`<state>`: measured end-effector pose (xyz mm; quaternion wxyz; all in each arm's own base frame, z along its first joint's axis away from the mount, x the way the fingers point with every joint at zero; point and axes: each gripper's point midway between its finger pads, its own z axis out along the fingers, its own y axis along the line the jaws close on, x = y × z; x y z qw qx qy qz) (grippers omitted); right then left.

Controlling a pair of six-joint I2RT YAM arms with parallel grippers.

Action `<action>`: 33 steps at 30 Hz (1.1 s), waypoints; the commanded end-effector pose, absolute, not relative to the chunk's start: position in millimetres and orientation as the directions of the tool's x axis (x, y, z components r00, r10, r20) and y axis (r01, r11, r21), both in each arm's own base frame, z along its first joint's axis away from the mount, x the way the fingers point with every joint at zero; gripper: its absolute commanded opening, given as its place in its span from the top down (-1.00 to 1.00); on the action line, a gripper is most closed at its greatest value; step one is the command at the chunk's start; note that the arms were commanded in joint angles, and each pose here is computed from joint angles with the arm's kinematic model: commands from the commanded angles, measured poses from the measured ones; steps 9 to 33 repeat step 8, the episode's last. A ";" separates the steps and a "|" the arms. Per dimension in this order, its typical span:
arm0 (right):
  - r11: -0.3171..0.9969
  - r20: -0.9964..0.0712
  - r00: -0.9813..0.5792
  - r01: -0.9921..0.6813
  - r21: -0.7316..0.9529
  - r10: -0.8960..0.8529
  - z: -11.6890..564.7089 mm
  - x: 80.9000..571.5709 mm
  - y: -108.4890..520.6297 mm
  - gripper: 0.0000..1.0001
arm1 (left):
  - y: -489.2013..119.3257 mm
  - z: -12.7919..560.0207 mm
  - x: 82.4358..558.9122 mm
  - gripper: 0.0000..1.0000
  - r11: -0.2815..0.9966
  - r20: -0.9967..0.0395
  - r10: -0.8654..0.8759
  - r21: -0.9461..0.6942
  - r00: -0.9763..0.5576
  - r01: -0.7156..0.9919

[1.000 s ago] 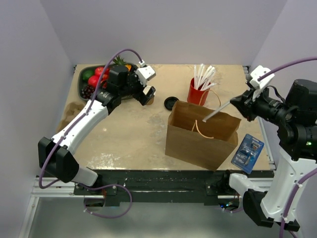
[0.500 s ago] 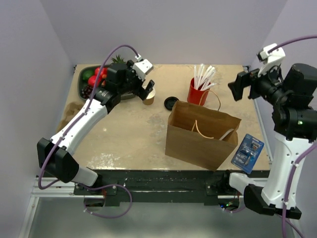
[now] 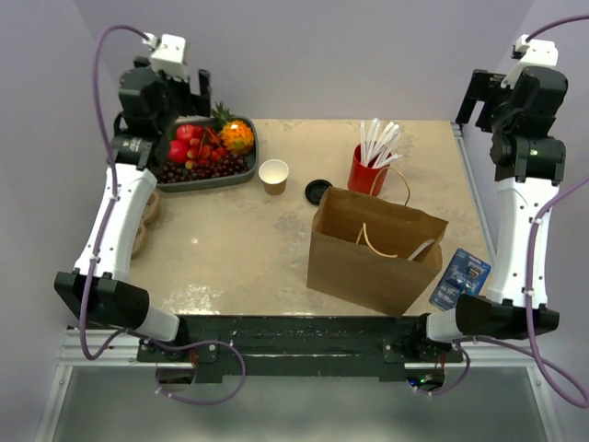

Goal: Pack the takeout coffee

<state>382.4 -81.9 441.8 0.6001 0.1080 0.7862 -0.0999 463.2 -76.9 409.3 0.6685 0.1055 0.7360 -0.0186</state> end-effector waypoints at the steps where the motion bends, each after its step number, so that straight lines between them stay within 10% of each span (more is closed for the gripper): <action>1: 0.929 -0.999 -0.019 0.368 0.028 0.038 513.2 356.4 -91.0 -0.98 | -39.4 457.6 466.1 -0.99 0.995 -0.999 0.053 0.053 -0.006 0.086; 33: 0.937 -0.999 0.003 0.347 0.042 0.043 519.6 361.0 -87.6 -0.98 | -33.5 458.9 468.0 -0.99 0.994 -0.998 0.062 0.062 0.000 0.090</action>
